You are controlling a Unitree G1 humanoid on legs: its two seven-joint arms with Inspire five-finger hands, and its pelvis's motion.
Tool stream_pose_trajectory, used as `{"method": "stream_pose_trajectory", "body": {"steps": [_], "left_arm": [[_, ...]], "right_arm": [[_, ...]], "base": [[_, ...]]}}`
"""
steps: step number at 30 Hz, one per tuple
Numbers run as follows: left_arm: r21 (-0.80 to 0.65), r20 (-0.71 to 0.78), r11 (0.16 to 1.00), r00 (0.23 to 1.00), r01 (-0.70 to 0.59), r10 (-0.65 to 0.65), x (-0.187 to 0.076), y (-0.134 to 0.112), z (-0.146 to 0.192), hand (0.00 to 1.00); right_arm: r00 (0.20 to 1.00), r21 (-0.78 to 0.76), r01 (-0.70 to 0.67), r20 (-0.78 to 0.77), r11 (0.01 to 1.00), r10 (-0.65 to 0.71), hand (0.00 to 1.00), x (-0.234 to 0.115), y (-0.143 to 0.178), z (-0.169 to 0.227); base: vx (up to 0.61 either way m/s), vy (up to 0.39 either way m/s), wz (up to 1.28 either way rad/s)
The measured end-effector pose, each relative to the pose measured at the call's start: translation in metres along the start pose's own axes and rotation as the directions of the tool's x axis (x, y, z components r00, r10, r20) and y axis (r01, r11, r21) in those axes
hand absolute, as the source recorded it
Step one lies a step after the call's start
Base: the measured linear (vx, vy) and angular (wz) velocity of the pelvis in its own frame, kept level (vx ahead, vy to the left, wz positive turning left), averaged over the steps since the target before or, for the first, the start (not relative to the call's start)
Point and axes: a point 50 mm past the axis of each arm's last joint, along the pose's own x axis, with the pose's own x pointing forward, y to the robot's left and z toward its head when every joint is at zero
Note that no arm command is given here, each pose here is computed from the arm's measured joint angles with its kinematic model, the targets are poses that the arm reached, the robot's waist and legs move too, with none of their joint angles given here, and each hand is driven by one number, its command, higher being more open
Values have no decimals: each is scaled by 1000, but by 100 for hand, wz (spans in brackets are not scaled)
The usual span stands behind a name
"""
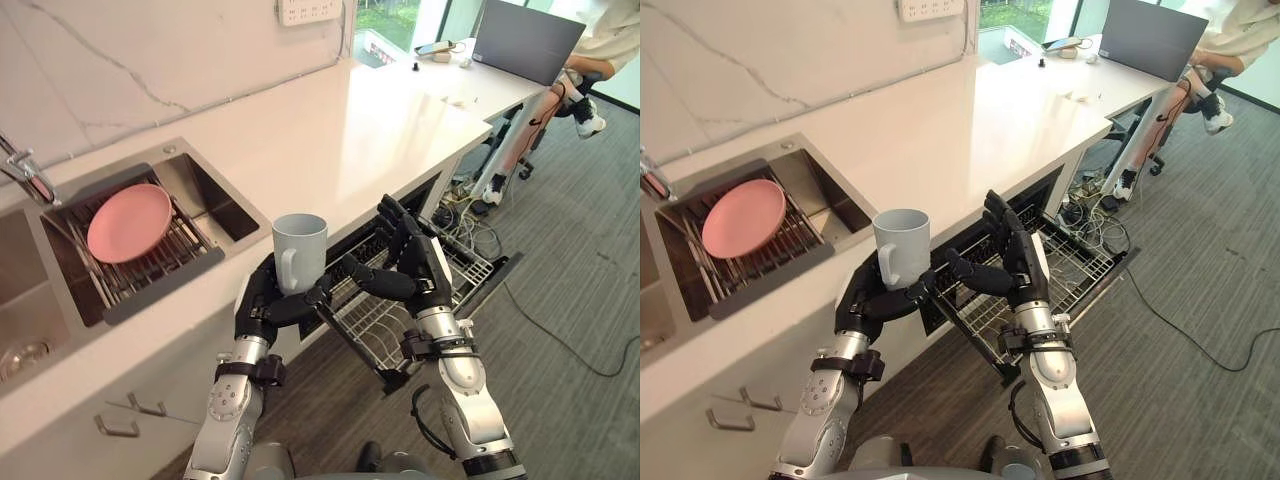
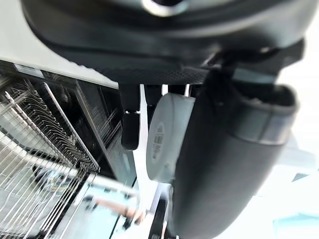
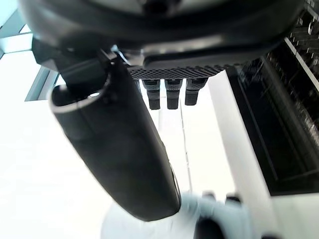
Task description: Walk over to the sink, pick up the cup, carry it to the dishwasher, place the cup inside the dishwasher, then close the dishwasher door
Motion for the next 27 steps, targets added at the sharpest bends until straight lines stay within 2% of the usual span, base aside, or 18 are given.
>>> {"method": "stream_pose_trajectory", "body": {"steps": [3, 9, 13, 16, 20, 27], "left_arm": [[0, 10, 1000, 1000, 1, -1, 2, -1, 2, 30], [87, 78, 992, 993, -96, 89, 16, 28, 19, 30], [90, 87, 989, 990, -115, 107, 17, 32, 21, 30], [84, 84, 992, 993, -90, 82, 17, 27, 20, 30], [77, 98, 997, 995, 22, -29, 26, 15, 25, 30], [71, 92, 991, 989, 113, -119, 26, 22, 31, 30]], "right_arm": [[999, 39, -31, 18, 999, 31, 90, 0, 1, 3], [990, 97, -140, 9, 985, 140, 90, -1, 13, 1], [981, 130, -193, 30, 973, 191, 90, -1, 21, 5], [972, 131, -233, 45, 964, 229, 90, 2, 26, 8], [955, 134, -297, 21, 946, 297, 90, 2, 25, 7], [934, 82, -355, 5, 931, 356, 90, 6, 16, 11]], "base": [[28, 186, -27], [-64, -2, -24], [-10, -74, -9], [43, -45, -10], [6, 1, -1], [-26, -5, 0]]}}
